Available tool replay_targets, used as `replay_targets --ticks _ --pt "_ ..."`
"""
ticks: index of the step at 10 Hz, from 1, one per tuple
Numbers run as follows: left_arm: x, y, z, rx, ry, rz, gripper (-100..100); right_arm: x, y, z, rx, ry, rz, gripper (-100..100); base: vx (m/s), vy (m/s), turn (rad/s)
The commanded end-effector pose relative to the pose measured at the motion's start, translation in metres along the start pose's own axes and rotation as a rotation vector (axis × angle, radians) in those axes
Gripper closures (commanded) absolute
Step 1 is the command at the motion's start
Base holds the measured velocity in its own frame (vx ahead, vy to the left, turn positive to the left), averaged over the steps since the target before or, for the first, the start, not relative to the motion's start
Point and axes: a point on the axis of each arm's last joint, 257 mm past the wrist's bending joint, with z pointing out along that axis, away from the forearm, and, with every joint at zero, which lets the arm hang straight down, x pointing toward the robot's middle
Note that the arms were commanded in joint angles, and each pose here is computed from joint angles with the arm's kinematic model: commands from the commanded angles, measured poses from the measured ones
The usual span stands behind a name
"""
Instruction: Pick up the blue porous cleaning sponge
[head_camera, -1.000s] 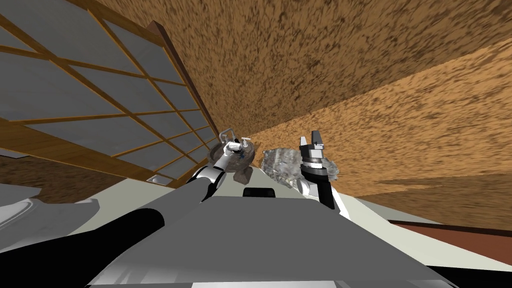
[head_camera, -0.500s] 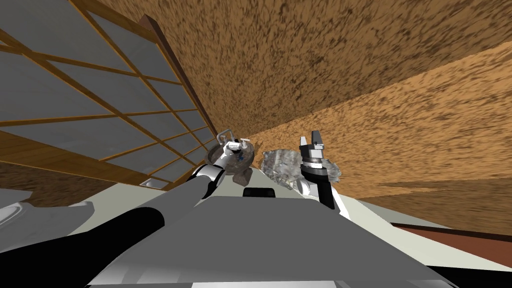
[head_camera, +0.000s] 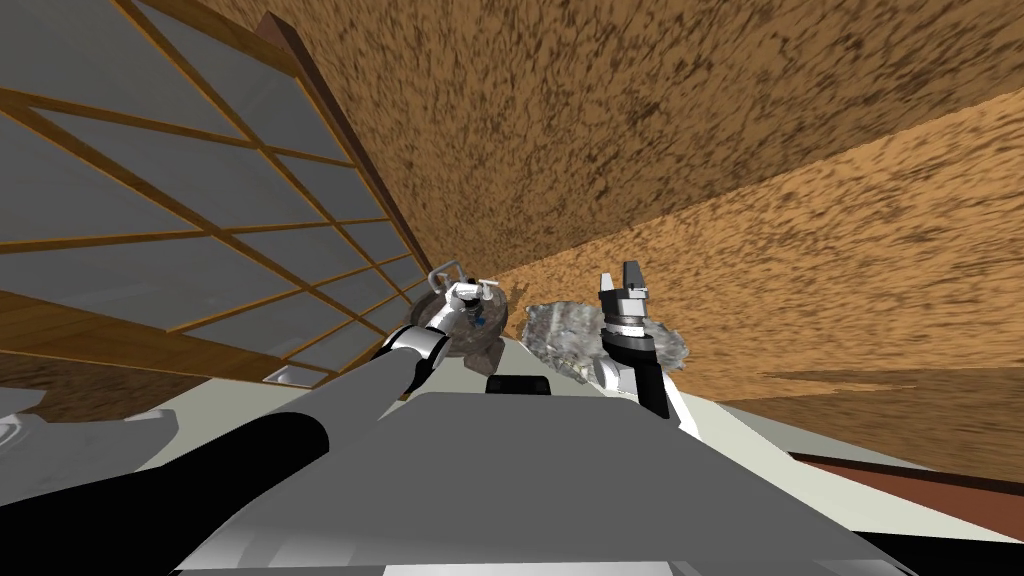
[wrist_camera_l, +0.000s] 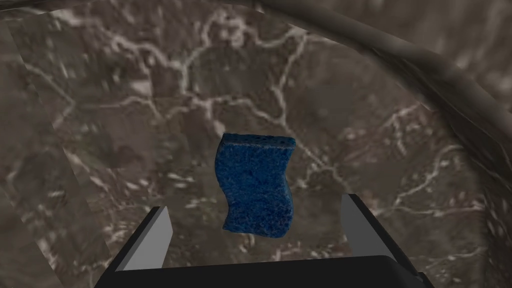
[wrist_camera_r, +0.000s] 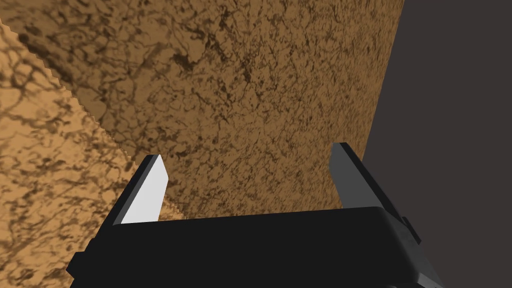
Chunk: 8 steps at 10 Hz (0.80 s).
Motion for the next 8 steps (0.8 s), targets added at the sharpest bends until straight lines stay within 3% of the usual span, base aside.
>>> replay_targets --ticks 1,2,4,5,6,8 --pt "0.0 0.0 0.0 0.0 0.0 0.0 0 0.0 0.0 0.0 0.0 0.0 0.0 0 0.006 0.0 0.0" --pt "0.001 0.004 0.012 0.001 0.0 -0.004 -100 0.0 0.0 0.0 0.0 0.0 0.0 0 0.018 0.007 -0.023" --pt "0.002 0.007 0.021 0.001 -0.001 -0.006 -100 0.0 0.0 0.0 0.0 0.0 0.0 0 0.015 0.012 -0.023" --pt "0.001 0.005 0.017 -0.001 0.0 -0.006 -100 0.0 0.0 0.0 0.0 0.0 0.0 0 0.005 0.004 -0.003" --pt "0.001 0.005 0.018 0.001 -0.001 -0.006 100 0.0 0.0 0.0 0.0 0.0 0.0 0 0.0 0.0 0.0" --pt "0.0 0.005 0.017 0.001 -0.001 -0.007 100 0.0 0.0 0.0 0.0 0.0 0.0 0 0.0 0.0 0.0"
